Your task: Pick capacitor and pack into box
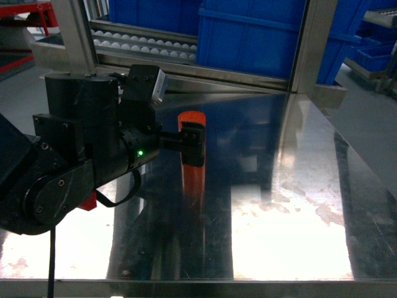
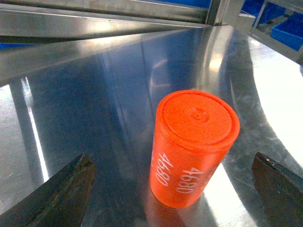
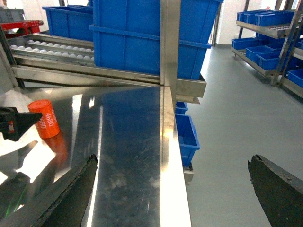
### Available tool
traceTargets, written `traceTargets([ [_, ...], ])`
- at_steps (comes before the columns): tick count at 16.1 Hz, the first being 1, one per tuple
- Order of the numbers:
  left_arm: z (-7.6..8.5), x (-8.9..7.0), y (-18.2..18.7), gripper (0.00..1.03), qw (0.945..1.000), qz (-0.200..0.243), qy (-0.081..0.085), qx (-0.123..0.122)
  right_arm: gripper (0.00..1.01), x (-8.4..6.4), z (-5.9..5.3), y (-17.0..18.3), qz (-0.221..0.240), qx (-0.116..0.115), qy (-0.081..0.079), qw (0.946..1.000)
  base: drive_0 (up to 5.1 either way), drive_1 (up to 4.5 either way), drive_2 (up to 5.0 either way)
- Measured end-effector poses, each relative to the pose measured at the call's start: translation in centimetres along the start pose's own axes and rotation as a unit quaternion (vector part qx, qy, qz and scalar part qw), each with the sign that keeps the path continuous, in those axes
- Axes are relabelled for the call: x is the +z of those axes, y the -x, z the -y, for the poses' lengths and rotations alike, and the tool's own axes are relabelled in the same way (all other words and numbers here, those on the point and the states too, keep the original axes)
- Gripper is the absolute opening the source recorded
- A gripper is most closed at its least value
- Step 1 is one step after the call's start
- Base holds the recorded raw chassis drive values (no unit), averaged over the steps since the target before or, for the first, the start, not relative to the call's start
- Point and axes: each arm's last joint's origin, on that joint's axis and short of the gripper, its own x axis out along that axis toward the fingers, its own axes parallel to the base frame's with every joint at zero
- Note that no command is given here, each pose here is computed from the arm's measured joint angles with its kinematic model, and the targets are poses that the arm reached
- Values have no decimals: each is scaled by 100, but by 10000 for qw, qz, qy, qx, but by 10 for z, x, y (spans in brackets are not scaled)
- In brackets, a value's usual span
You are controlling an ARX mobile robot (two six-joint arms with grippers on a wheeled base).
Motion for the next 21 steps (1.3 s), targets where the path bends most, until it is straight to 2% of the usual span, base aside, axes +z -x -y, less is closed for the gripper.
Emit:
traceTargets([
  [3,-1,-13,-23,98,9998,-177,-61,-51,98,0,0,0,0,0,0,10000,0,0,0],
  [6,3,-17,-39,98,9997,-92,-156,-186,98,0,0,0,0,0,0,10000,0,0,0],
  [8,3,-22,-50,95,9996,-119,-215,-134,98,0,0,0,0,0,0,10000,0,0,0],
  [12,2,-25,-55,52,9998,70,-131,-135,98,0,0,0,0,0,0,10000,0,0,0],
  [13,2,-24,-55,47,9998,80,-116,-101,98,0,0,0,0,0,0,10000,0,0,0],
  [16,3,-23,-48,45,9998,190,-103,11,98,0,0,0,0,-2,0,10000,0,0,0],
  [18,3,-18,-35,45,9995,245,-107,158,98,0,0,0,0,0,0,10000,0,0,0],
  [21,3,-9,-26,45,9991,330,-110,243,98,0,0,0,0,0,0,10000,0,0,0],
])
